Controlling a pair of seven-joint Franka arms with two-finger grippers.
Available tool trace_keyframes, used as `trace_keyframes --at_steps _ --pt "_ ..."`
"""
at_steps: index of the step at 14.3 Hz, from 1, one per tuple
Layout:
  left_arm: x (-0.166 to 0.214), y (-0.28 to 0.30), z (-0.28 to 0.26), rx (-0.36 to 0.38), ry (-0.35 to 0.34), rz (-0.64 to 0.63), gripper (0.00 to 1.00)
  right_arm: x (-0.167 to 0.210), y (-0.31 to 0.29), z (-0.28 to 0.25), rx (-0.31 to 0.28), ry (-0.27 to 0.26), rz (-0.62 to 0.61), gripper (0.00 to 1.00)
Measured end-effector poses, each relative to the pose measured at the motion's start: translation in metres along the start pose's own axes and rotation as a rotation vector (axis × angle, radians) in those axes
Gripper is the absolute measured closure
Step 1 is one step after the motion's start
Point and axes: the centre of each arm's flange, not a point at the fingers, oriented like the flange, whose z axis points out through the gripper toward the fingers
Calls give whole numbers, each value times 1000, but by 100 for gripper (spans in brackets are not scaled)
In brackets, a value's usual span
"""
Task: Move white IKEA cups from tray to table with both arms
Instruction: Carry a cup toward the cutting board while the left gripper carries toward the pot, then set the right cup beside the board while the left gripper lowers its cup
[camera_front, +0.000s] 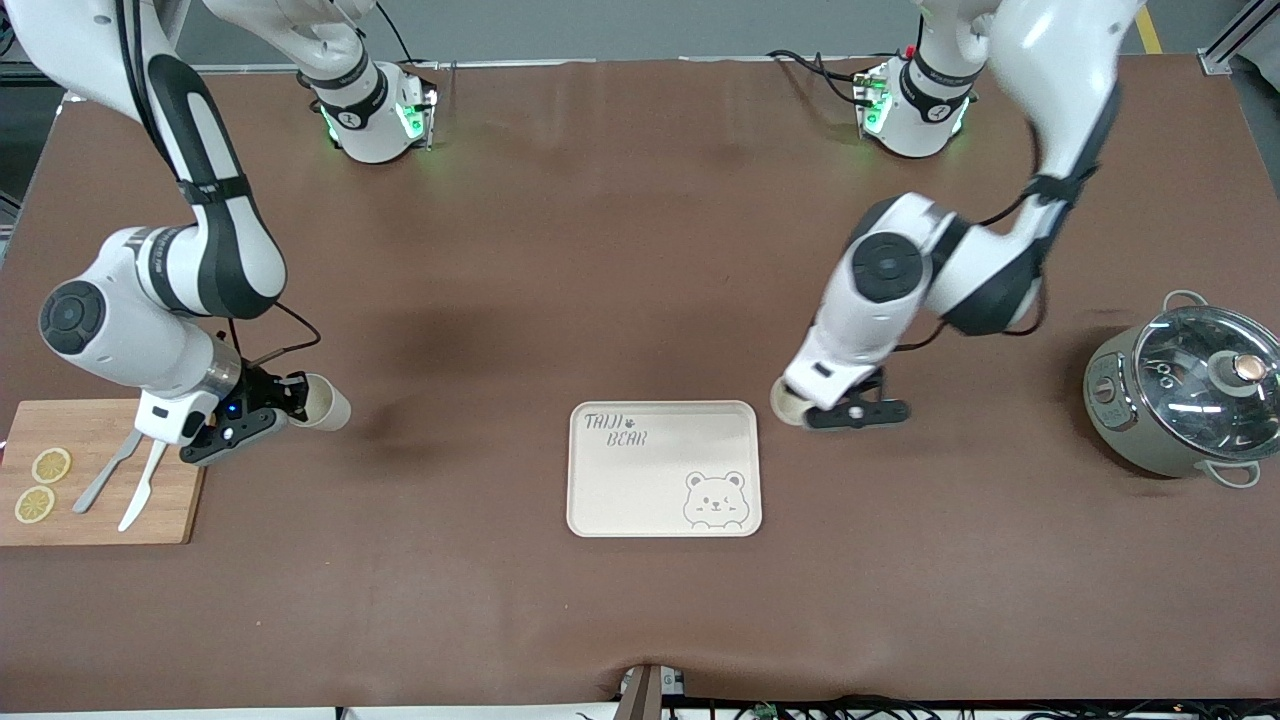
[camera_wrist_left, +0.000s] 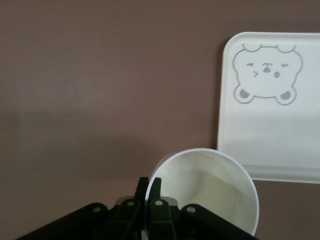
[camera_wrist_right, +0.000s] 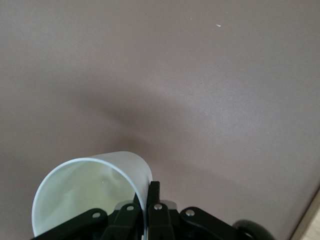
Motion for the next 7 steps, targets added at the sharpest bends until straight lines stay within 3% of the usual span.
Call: trace_keyframes --at_steps 3,7 --pt "9 -84 -27 -20 -74 54 96 -2 7 26 -8 20 -43 96" --pt "22 -175 -32 -52 -96 104 96 -9 8 54 -31 43 -81 96"
